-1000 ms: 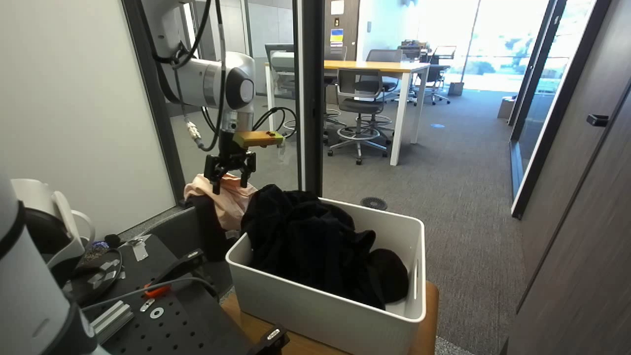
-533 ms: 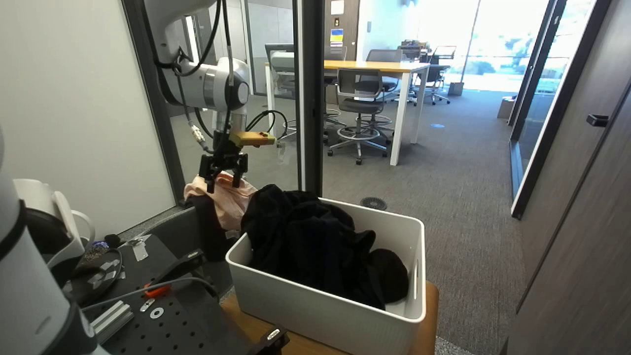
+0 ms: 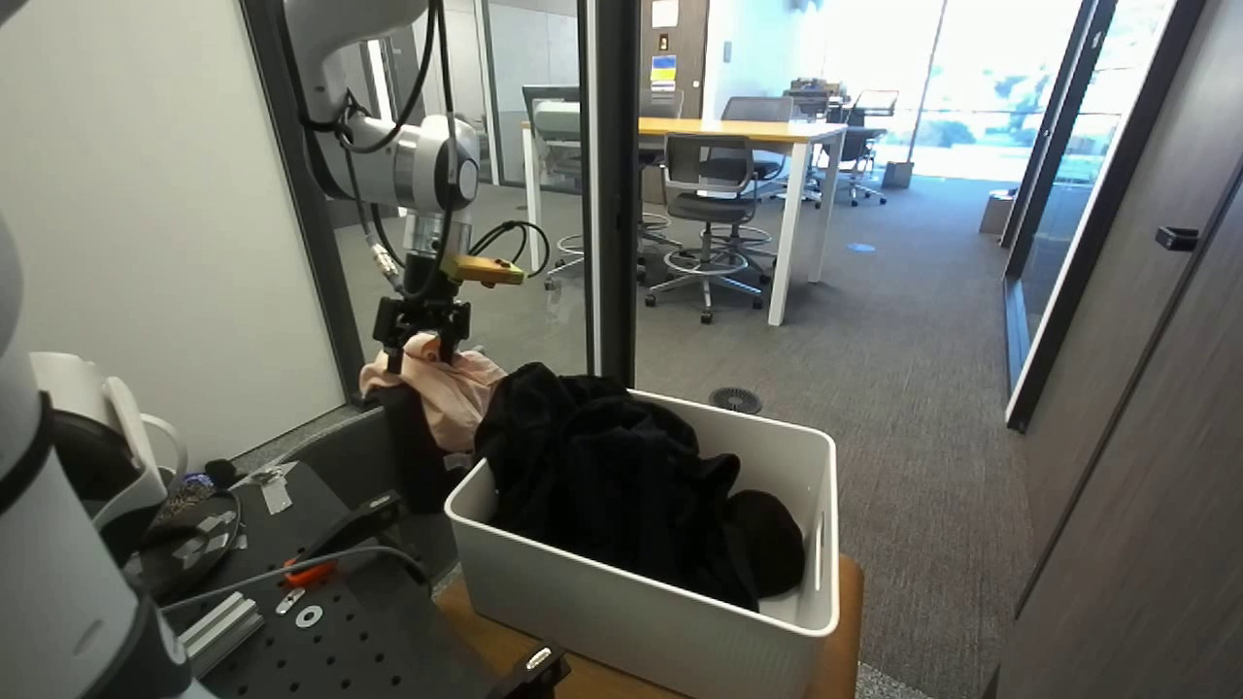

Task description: Put the salmon shirt inside the basket.

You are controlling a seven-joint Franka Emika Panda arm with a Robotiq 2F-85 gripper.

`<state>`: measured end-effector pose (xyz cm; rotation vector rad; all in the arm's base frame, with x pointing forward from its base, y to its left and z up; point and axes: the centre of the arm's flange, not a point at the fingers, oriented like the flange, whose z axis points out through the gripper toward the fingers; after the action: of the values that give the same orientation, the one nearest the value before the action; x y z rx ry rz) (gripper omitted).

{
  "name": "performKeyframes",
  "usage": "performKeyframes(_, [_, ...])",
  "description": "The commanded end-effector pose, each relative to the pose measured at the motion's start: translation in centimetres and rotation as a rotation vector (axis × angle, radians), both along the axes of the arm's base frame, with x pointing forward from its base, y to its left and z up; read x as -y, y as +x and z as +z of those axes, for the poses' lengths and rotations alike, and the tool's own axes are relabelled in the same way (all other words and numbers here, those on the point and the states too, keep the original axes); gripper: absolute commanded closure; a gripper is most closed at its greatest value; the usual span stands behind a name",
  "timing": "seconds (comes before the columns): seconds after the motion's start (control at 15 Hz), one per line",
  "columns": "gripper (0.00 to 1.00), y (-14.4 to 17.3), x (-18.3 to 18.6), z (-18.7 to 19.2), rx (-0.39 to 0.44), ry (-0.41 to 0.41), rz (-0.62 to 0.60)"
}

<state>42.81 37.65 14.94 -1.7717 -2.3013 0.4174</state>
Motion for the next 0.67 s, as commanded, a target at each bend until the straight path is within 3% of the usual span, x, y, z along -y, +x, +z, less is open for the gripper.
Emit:
performKeyframes(0.0, [0.0,0.77,-1.63,0.03,-0.051,-0.009,-0.065])
performKeyframes(0.6, [0.0,1.09,-2.19,-0.03,-0.069,-0.039,-0.068])
